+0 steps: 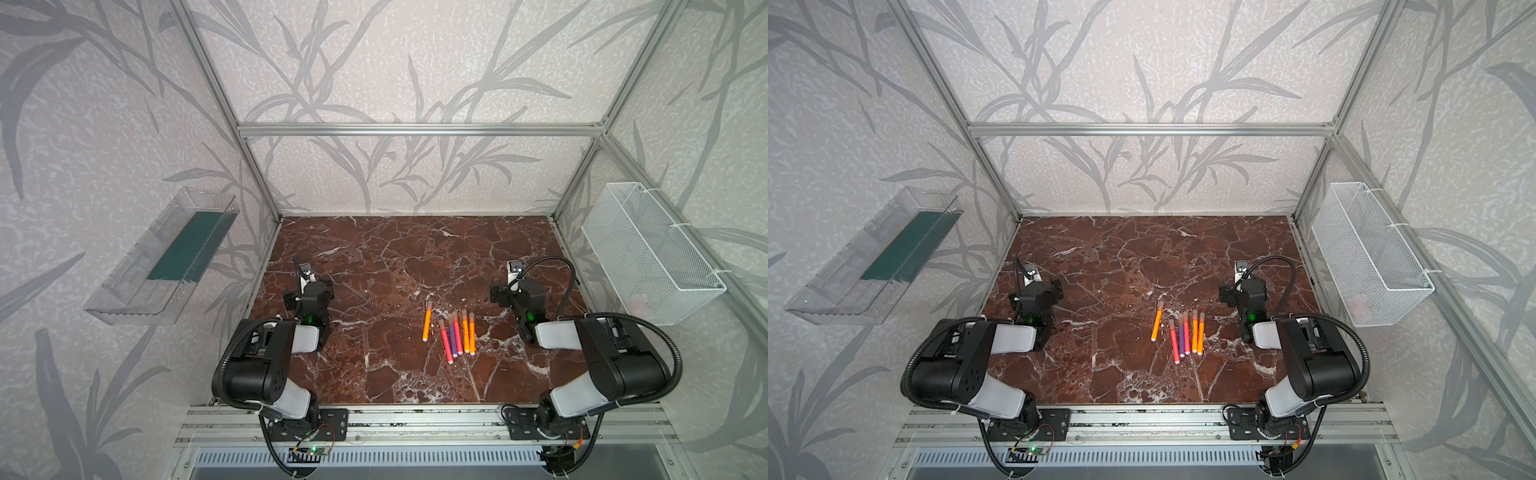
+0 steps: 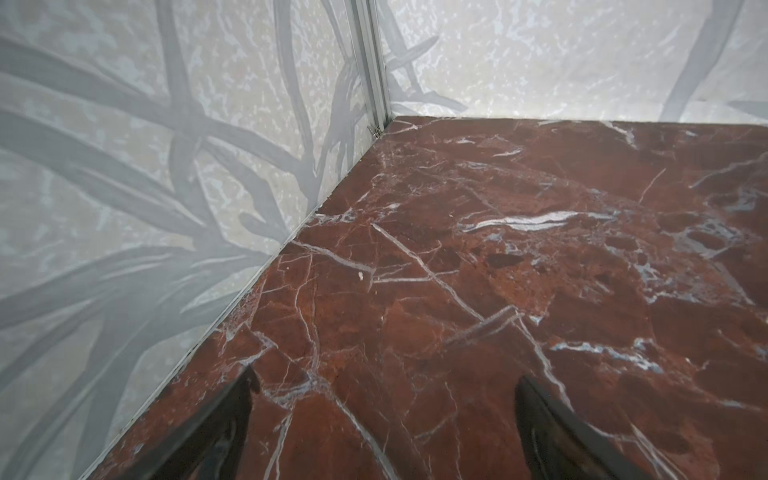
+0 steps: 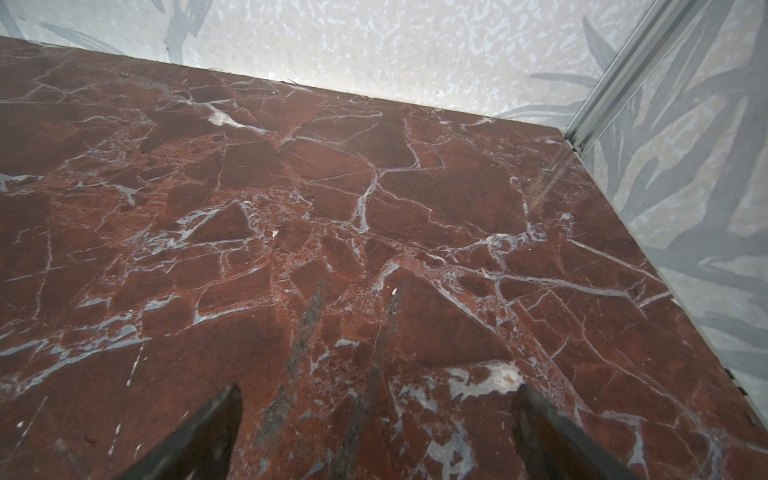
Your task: Insert the pens into the pen caps
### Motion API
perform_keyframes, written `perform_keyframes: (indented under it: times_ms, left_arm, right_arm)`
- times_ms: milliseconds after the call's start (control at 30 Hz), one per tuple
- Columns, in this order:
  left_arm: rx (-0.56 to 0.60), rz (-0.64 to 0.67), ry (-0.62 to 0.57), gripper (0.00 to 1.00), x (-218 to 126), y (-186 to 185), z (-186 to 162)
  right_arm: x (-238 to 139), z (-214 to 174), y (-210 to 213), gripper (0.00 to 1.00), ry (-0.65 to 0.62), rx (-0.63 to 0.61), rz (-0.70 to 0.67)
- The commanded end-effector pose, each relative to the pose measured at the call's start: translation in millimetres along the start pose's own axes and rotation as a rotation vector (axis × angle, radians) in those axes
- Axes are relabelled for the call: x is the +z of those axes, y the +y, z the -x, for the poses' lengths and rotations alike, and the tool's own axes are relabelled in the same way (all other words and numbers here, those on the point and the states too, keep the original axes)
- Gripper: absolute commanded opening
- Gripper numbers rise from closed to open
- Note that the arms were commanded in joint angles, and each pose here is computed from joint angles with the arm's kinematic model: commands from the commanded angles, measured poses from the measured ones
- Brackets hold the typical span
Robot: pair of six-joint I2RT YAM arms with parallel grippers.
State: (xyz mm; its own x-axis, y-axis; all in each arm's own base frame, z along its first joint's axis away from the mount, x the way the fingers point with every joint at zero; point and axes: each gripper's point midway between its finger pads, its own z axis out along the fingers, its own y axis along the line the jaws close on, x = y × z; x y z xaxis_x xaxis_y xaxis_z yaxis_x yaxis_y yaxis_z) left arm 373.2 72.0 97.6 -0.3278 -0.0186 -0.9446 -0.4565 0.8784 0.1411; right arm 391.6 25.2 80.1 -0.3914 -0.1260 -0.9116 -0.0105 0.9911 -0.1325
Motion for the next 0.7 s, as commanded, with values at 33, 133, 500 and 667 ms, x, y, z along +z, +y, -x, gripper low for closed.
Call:
perform_keyframes:
  times_ms: [33, 133, 500, 667]
  left_arm:
    - [-0.045, -0.075, -0.032, 0.99, 3.2, -13.0, 6.2]
    - [-0.047, -0.076, -0.052, 0.99, 2.9, -12.7, 8.3]
    - [-0.044, -0.075, -0.044, 0.99, 2.8, -13.0, 7.4]
    - [-0.043, -0.075, -0.045, 0.99, 2.9, -12.7, 7.2]
  right_arm:
    - [-0.3, 12.0, 0.5, 0.99, -0.039, 0.013, 0.005]
    - [-0.3, 11.8, 0.6, 0.99, -0.038, 0.011, 0.005]
    - [0.5, 12.1, 0.8, 0.99, -0.036, 0.012, 0.007]
    - [1.1, 12.3, 1.2, 0.99, -0.035, 0.012, 0.009]
